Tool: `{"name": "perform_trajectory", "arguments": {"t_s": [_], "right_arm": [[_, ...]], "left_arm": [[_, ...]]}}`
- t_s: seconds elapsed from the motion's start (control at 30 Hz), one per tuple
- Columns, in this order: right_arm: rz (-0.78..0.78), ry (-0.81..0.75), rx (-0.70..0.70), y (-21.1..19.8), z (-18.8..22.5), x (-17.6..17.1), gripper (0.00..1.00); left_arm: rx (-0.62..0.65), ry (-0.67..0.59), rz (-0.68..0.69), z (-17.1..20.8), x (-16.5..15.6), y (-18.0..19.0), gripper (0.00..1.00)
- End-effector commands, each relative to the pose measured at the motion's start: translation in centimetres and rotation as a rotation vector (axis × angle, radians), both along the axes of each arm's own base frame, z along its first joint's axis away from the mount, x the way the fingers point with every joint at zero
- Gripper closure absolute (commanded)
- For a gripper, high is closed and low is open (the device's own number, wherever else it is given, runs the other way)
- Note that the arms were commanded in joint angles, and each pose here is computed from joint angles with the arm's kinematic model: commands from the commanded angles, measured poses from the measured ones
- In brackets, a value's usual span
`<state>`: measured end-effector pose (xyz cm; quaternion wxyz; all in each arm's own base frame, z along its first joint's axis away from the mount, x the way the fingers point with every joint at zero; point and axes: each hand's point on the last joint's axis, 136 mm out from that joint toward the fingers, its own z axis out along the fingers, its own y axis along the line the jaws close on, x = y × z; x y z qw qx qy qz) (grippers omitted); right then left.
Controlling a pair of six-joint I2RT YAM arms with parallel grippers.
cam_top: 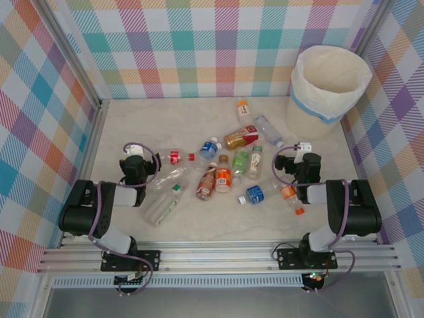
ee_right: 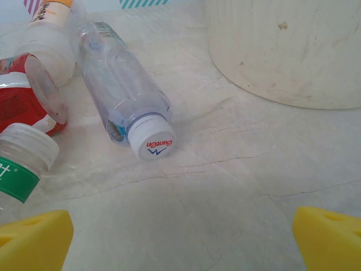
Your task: Put the plastic bottles in the bin
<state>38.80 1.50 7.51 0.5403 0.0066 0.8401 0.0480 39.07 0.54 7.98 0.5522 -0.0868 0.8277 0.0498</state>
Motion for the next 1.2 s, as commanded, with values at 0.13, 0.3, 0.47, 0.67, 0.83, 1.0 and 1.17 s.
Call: {"name": "perform_trajectory", "arguments": {"t_s": [0.13, 0.3, 0.47, 0.67, 0.83, 1.0, 1.17], "right_arm": [[0.055, -0.053, -0.009, 0.8, 1.7, 0.9, 0.00], [0.057, -0.053, -0.007, 0.8, 1.7, 1.0, 0.00], [0.057, -0.053, -0.004, 0.8, 1.7, 1.0, 0.00], [0.058, -0.053, -0.004, 0.8, 1.7, 0.9, 0.00], [0.058, -0.053, -0.005, 0.8, 1.7, 0.9, 0.00], [0.056, -0.059, -0.003, 0.8, 1.8, 0.9, 0.00], [0.077, -0.076, -0.004, 1.1, 4.2, 0.1, 0.00]], "left_arm": [[0.003, -0.015, -0.009, 0.3, 0.2, 0.0, 0.00], [0.003, -0.014, -0.008, 0.3, 0.2, 0.0, 0.00], [0.003, -0.015, -0.008, 0.3, 0.2, 0.0, 0.00], [0.003, -0.012, -0.009, 0.2, 0.2, 0.0, 0.00], [0.003, -0.015, -0.007, 0.3, 0.2, 0.0, 0.00], [0.003, -0.018, -0.001, 0.6, 0.1, 0.1, 0.00], [0.012, -0.009, -0.017, 2.9, -0.4, 0.0, 0.00]]}}
